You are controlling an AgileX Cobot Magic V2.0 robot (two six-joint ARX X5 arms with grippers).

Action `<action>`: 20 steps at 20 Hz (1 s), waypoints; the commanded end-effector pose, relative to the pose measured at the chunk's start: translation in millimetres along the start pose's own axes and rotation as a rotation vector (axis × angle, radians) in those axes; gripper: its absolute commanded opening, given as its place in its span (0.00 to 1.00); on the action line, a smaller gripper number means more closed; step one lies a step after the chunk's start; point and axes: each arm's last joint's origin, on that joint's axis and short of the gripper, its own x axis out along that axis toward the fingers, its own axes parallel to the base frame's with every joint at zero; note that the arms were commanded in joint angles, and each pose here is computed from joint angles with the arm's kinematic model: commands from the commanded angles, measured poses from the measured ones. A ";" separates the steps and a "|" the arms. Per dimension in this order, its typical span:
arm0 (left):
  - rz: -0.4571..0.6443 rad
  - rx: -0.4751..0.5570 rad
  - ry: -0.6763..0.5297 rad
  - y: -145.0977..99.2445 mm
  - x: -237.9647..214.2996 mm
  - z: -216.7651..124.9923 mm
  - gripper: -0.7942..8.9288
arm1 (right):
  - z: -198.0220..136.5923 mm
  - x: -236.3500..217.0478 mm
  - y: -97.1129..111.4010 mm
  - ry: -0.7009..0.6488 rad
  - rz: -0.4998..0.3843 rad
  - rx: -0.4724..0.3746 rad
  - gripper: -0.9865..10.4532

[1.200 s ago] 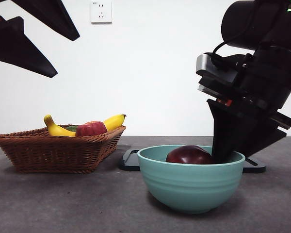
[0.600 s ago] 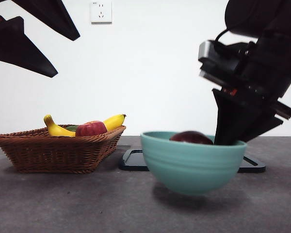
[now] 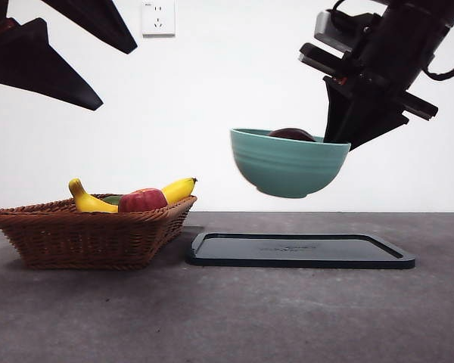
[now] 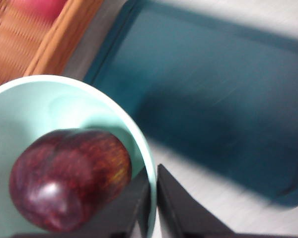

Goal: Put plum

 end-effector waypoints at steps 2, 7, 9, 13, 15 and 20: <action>-0.013 0.002 -0.007 -1.8 0.2 2.3 0.43 | 30.7 12.8 -12.6 0.002 -0.032 0.009 0.09; -0.013 0.009 -0.021 -1.9 0.2 3.8 0.43 | 56.2 44.6 -32.1 0.028 -0.064 0.037 0.09; -0.015 0.017 -0.047 -2.1 0.1 6.5 0.43 | 56.5 62.0 -37.5 0.061 -0.080 0.043 0.09; -0.019 0.038 -0.103 -2.6 -0.4 12.2 0.43 | 51.9 88.1 -46.0 0.087 -0.091 0.051 0.09; -0.021 0.051 -0.128 -2.9 -0.7 14.8 0.43 | 51.1 93.4 -48.0 0.088 -0.100 0.051 0.09; -0.023 0.068 -0.164 -3.4 -1.2 18.5 0.43 | 50.2 95.8 -49.6 0.093 -0.112 0.051 0.09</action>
